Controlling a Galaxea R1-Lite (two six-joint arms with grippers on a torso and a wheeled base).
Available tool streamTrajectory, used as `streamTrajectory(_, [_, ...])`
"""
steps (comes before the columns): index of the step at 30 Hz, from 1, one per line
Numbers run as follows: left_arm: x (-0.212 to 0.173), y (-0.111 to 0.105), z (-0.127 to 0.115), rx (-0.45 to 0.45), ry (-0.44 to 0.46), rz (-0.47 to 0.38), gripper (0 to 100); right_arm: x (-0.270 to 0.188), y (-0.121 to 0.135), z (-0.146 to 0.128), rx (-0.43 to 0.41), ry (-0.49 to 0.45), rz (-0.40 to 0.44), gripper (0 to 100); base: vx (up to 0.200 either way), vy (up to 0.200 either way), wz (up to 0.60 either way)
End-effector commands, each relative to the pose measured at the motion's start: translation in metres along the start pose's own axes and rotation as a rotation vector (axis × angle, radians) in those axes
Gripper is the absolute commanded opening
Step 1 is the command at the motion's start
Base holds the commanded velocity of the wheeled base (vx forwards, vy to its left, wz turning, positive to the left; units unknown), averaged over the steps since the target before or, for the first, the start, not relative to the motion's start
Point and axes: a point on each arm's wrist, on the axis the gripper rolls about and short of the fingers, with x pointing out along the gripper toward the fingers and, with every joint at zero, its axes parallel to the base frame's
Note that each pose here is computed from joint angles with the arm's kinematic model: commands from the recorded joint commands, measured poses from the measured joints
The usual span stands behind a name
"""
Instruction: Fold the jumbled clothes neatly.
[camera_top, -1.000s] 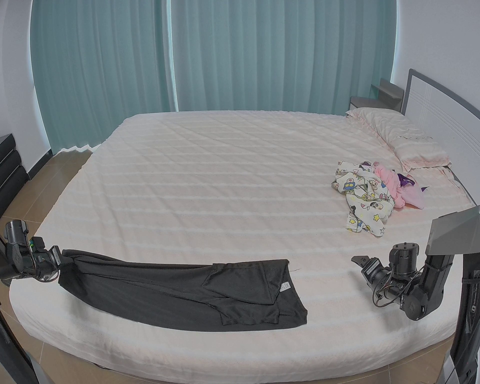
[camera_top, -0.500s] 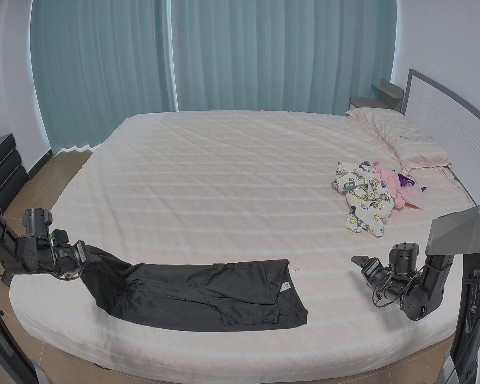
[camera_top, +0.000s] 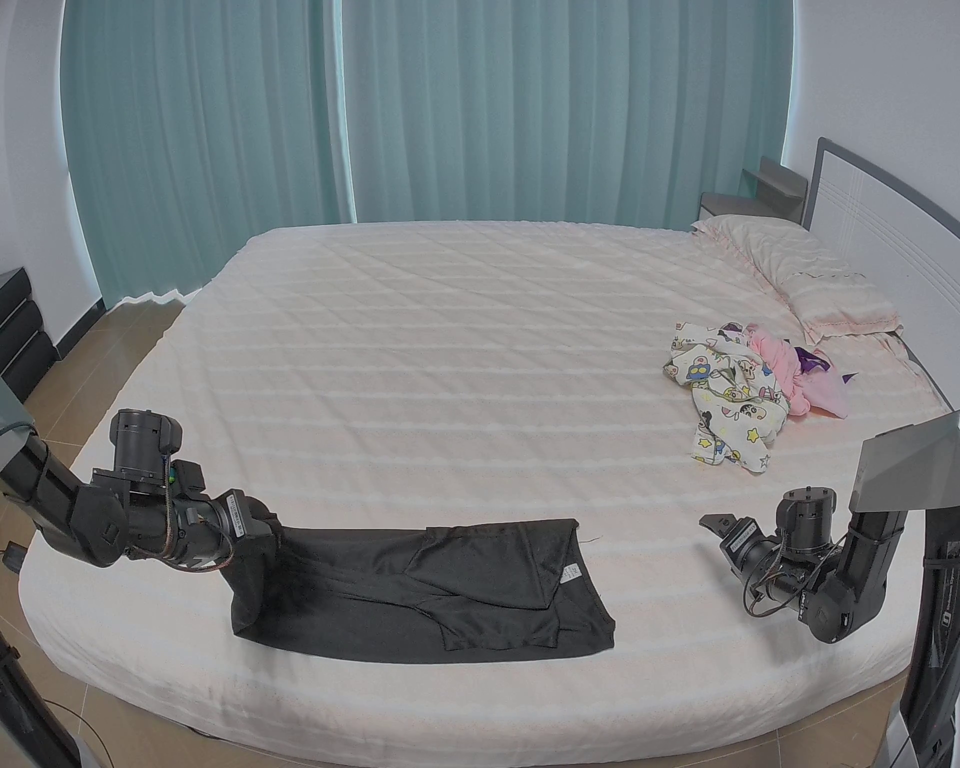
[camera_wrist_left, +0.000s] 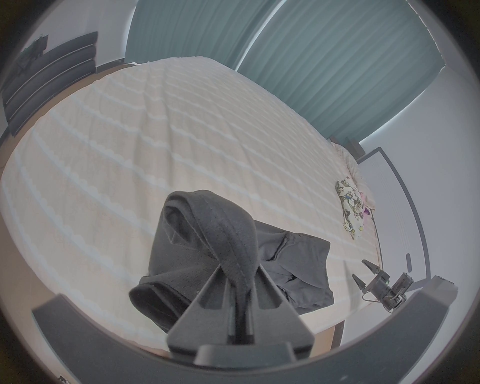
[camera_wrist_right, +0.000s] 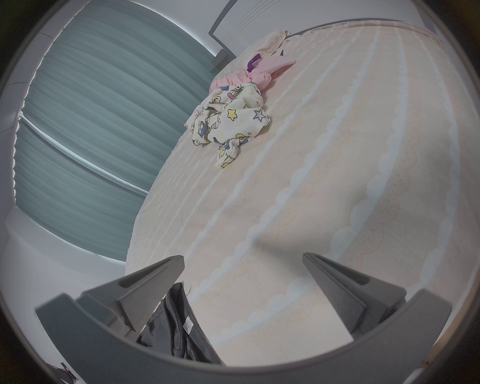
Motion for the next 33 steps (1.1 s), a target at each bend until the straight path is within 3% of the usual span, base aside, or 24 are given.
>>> streamTrajectory(1, [0.003,-0.007,-0.002,0.011,0.009,-0.015,0,0.000,0.000,-0.001,-0.001,0.003,-0.001,100,0.000,0.000,0.00])
streamTrajectory(13, [0.003,-0.017,0.004,-0.059,-0.017,-0.040,0,0.000,0.000,-0.002,-0.003,0.009,0.001,100,0.000,0.000,0.00])
streamTrajectory(33, [0.012,-0.042,-0.013,0.005,0.032,-0.058,0,0.000,0.002,-0.002,-0.004,0.007,0.008,100,0.000,-0.200,0.00])
